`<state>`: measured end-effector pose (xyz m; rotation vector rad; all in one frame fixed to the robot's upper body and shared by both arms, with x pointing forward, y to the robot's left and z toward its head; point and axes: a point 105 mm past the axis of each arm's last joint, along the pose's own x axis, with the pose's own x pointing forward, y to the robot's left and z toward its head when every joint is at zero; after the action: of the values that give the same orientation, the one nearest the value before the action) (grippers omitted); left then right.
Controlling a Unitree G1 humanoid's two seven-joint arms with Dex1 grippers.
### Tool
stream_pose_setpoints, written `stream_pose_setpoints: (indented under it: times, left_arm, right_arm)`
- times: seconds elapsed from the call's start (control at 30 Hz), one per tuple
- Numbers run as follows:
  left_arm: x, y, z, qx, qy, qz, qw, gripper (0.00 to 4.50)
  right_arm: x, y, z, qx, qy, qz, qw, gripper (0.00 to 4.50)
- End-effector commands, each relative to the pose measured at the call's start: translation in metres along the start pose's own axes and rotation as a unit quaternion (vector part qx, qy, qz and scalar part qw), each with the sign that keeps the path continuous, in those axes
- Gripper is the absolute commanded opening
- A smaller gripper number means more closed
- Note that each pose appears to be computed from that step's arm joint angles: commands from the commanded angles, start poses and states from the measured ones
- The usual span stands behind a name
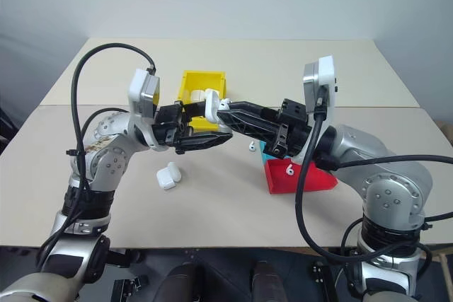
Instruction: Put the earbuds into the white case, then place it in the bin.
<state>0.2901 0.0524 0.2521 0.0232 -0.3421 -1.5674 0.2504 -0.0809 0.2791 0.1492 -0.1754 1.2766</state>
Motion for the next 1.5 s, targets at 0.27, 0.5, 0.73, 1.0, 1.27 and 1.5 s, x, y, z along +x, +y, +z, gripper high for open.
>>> stream_pose_setpoints:
  times: [0.27, 0.5, 0.73, 1.0, 1.27, 1.5]
  left_arm:
    - [0.004, -0.005, 0.012, 0.023, -0.005, -0.007, 1.000, 2.77]
    - [0.004, -0.004, 0.011, 0.024, -0.007, -0.008, 1.000, 2.77]
    - [0.004, -0.004, 0.009, 0.023, -0.004, -0.010, 1.000, 2.77]
    - [0.014, 0.001, -0.009, 0.009, 0.018, -0.014, 1.000, 2.77]
    - [0.032, 0.013, -0.019, 0.023, 0.036, -0.008, 0.999, 2.77]
    - [0.032, 0.015, -0.014, 0.036, 0.033, 0.000, 0.999, 2.77]
  right_arm:
    - [0.000, 0.002, -0.006, -0.026, 0.032, 0.006, 0.999, 1.88]
    - [-0.007, 0.006, -0.002, -0.038, 0.043, 0.015, 0.998, 2.82]
    - [-0.024, 0.010, 0.011, -0.033, 0.041, 0.038, 0.998, 2.45]
    - [-0.013, -0.016, 0.066, -0.171, 0.120, 0.032, 0.977, 0.02]
    - [0.031, -0.017, 0.060, -0.295, 0.275, 0.124, 0.907, 0.02]
    - [0.024, -0.018, 0.034, -0.322, 0.354, 0.181, 0.859, 0.02]
